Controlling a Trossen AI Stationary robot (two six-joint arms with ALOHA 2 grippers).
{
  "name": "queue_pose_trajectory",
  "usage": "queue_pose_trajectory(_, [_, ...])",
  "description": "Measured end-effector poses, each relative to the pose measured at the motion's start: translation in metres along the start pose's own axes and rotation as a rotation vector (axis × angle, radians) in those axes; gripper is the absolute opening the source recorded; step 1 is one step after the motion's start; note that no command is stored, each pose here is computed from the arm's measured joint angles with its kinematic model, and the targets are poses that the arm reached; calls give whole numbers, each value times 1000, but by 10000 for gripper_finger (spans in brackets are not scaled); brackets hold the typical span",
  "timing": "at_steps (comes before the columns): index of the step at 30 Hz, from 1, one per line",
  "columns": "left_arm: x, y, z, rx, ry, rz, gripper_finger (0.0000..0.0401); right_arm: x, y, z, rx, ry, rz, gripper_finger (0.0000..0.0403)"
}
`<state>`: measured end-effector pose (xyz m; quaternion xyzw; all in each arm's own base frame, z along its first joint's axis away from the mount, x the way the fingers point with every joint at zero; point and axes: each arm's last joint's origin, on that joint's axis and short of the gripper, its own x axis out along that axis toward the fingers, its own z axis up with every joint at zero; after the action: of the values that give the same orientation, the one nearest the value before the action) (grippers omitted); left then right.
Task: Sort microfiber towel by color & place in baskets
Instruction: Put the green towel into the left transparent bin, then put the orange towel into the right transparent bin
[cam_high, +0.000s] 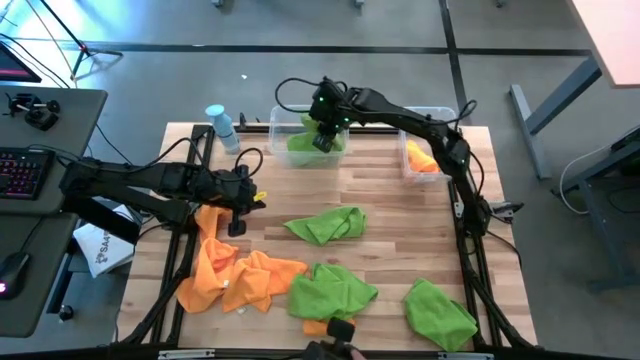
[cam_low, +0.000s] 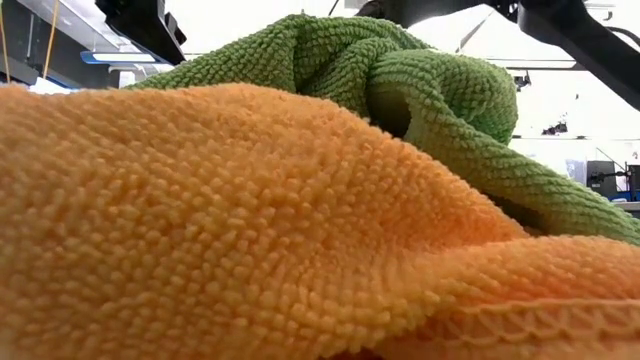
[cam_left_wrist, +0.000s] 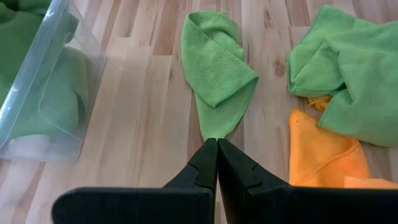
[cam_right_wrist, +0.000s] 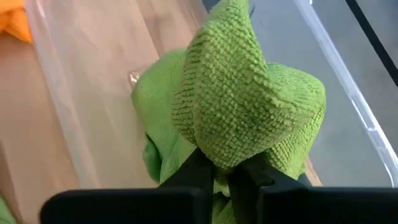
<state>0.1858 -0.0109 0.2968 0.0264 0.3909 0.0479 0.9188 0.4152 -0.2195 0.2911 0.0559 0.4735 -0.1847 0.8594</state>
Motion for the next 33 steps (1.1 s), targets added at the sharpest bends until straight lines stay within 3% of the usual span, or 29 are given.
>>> queue_pose_trajectory(9, [0,0,0,0,0,3,0,-7,1,2,-6,7,22,137])
queue_pose_trajectory(13, [0,0,0,0,0,4,0,-27,0,8,-8,10,22,176])
queue_pose_trajectory(17, [0,0,0,0,0,4,0,-53,-1,11,-21,33,50,188])
queue_pose_trajectory(23, [0,0,0,-45,1,4,0,-76,-4,-6,2,71,94,152])
queue_pose_trajectory(31, [0,2,0,-89,-3,66,0,-117,-2,-44,61,-50,70,21])
queue_pose_trajectory(33, [0,3,0,-103,-7,90,0,-124,1,-61,93,-71,71,6])
